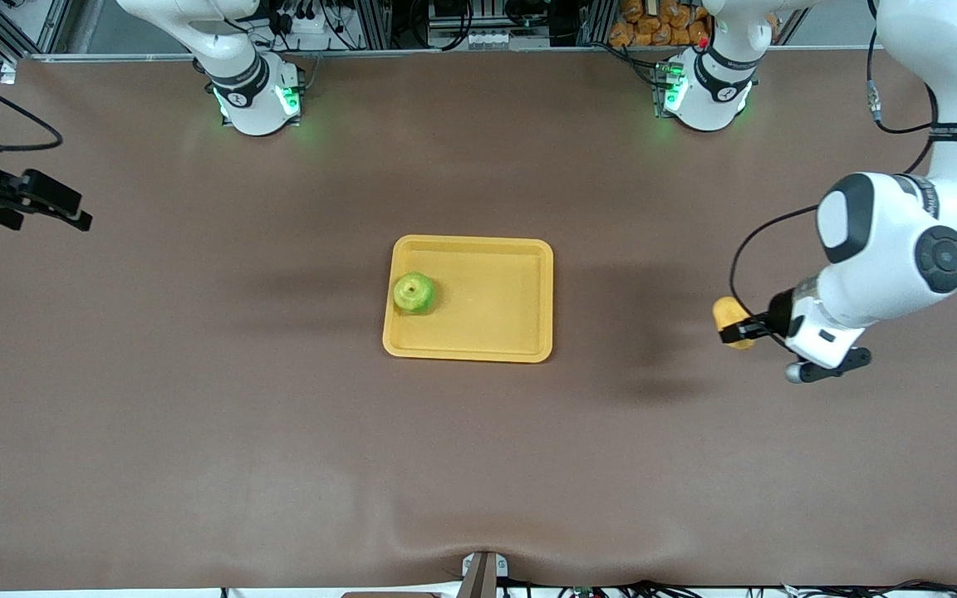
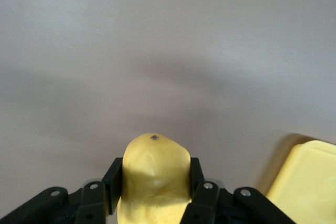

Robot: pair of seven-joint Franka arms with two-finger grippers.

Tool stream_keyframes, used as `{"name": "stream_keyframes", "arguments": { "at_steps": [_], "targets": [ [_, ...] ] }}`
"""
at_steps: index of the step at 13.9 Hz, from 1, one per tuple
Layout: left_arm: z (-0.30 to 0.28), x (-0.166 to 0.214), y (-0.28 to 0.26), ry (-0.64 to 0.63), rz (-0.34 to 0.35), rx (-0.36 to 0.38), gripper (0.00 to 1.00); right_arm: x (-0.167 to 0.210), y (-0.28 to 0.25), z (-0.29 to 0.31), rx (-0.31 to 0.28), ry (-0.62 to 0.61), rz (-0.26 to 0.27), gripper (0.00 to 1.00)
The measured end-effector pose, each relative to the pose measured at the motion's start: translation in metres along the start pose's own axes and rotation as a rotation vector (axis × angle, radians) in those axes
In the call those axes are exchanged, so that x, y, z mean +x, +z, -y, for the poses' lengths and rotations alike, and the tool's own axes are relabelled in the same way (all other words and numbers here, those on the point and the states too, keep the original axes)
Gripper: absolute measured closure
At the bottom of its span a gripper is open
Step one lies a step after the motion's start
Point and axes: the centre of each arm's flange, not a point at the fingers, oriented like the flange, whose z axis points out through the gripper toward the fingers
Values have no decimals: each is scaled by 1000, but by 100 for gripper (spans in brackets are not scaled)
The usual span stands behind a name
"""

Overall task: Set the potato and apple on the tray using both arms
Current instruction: 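Carry the yellow potato with the left gripper over the tray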

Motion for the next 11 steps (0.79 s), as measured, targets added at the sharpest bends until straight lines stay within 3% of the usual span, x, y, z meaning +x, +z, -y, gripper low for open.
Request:
{"name": "stream_keyframes", "arguments": {
  "at_steps": [5,11],
  "targets": [
    [-92,-51,13,-86,-2,35,46,-10,-4,-32,2,59,70,0],
    [-205,-129,67,-89,-46,138,46,-18,-14,-30,-5,52,82,0]
  ]
}}
